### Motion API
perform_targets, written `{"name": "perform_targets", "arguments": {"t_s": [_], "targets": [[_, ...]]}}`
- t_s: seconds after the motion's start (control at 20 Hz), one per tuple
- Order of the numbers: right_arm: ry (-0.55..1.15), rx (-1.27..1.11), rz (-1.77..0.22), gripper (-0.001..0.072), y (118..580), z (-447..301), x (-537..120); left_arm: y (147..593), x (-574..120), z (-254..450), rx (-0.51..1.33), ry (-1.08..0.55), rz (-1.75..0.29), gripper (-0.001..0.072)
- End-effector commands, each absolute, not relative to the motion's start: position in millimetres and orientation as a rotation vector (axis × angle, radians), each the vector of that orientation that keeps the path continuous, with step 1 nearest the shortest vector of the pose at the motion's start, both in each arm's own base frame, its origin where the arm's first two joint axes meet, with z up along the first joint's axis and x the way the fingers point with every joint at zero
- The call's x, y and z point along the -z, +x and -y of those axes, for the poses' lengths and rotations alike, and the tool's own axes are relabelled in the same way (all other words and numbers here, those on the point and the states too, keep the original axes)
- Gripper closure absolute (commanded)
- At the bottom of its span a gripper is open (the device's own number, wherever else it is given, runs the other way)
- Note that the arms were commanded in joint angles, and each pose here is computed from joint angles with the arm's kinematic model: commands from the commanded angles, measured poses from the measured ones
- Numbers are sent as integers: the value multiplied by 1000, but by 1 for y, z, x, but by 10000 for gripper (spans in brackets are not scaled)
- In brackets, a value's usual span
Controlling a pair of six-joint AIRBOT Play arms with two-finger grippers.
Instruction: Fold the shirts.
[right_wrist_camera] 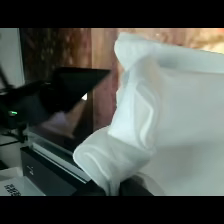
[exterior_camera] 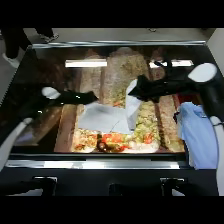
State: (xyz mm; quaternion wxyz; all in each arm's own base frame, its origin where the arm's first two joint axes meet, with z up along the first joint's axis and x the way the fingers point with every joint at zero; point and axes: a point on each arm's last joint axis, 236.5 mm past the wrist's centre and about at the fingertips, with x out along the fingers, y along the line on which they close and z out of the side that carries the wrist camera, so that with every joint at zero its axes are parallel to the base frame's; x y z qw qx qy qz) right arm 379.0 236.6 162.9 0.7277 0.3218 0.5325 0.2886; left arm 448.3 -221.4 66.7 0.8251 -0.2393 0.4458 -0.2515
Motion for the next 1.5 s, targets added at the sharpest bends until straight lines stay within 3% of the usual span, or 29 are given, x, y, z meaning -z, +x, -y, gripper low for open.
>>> {"name": "perform_targets", "arguments": {"t_s": [0.0,0.2,0.45,0.5,0.55,0.6,0.8,0.95,1.1,1.2,1.45], "targets": [[796,-744,-1144,660,398,-318,-140,454,-141,73,268,-432,-748,676],[887,-710,-1209,660,408,-383,-76,423,-198,-15,114,-425,-611,676],[994,-643,-1364,649,396,-426,1,391,-211,-27,95,-382,-602,676],[1007,-630,-1364,448,397,-430,8,388,-209,-24,98,-382,-605,676],[1017,-618,-1351,69,402,-429,11,386,-206,-24,98,-385,-611,676],[1006,-629,-1332,21,406,-425,7,385,-200,-23,96,-390,-622,676],[836,-639,-1327,26,418,-346,-20,382,-177,-23,94,-401,-668,676],[614,-357,-1369,29,429,-212,-11,383,-174,-24,90,-404,-667,675],[407,-66,-1609,46,382,-108,29,385,-176,-25,84,-403,-654,675],[432,-133,-1674,46,364,-123,49,385,-177,-25,84,-403,-652,675],[520,-331,-1602,49,378,-205,82,385,-177,-26,83,-404,-651,675]]}}
